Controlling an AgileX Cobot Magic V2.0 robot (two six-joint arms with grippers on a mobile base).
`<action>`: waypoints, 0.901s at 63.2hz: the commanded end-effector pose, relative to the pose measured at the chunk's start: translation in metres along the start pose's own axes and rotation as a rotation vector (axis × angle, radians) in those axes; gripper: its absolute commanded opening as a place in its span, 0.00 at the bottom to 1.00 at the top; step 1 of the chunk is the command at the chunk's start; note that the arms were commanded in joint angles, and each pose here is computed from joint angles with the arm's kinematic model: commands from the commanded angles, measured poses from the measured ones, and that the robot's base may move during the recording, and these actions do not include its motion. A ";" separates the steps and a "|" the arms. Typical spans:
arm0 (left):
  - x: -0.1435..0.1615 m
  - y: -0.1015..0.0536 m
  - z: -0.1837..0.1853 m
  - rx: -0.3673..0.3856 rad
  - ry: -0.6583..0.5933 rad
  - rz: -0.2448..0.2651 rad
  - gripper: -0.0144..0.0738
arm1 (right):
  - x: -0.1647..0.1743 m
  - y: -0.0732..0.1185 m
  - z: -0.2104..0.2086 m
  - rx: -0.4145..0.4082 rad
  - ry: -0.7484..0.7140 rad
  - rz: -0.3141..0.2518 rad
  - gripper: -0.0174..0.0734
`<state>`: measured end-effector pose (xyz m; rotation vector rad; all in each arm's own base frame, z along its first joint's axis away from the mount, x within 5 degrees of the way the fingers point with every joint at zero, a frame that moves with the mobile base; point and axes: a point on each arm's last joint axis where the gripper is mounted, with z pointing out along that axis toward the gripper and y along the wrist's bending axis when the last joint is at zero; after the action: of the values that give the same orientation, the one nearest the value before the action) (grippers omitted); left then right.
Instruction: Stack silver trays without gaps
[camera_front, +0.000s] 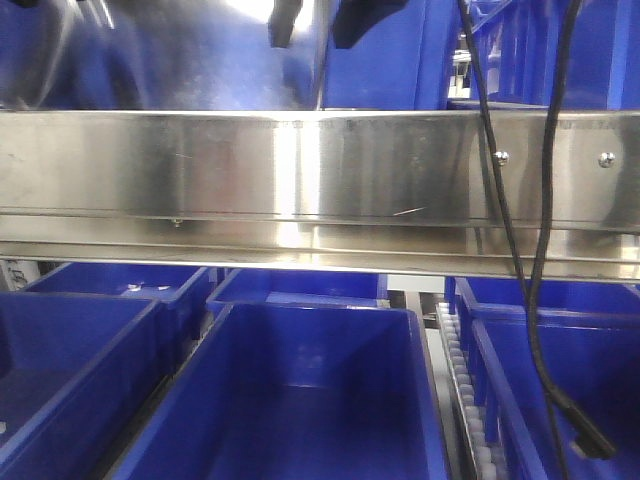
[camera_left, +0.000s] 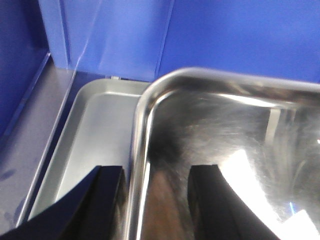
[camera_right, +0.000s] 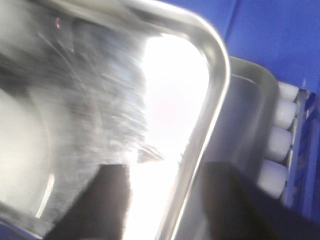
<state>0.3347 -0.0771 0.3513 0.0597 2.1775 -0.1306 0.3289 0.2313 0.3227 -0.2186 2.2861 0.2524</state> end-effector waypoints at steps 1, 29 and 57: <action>-0.004 -0.002 -0.002 0.006 -0.027 0.004 0.43 | -0.002 0.001 -0.002 -0.003 -0.017 -0.021 0.48; -0.005 -0.002 -0.021 -0.005 -0.006 0.008 0.17 | -0.003 -0.002 -0.011 0.011 0.002 -0.005 0.26; -0.013 -0.018 -0.120 0.142 -0.418 0.184 0.17 | -0.013 -0.009 -0.040 0.020 -0.053 -0.008 0.11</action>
<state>0.2607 -0.0759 0.4254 0.1934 1.8695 -0.1689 0.3134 0.2167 0.3531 -0.1970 2.2457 0.2538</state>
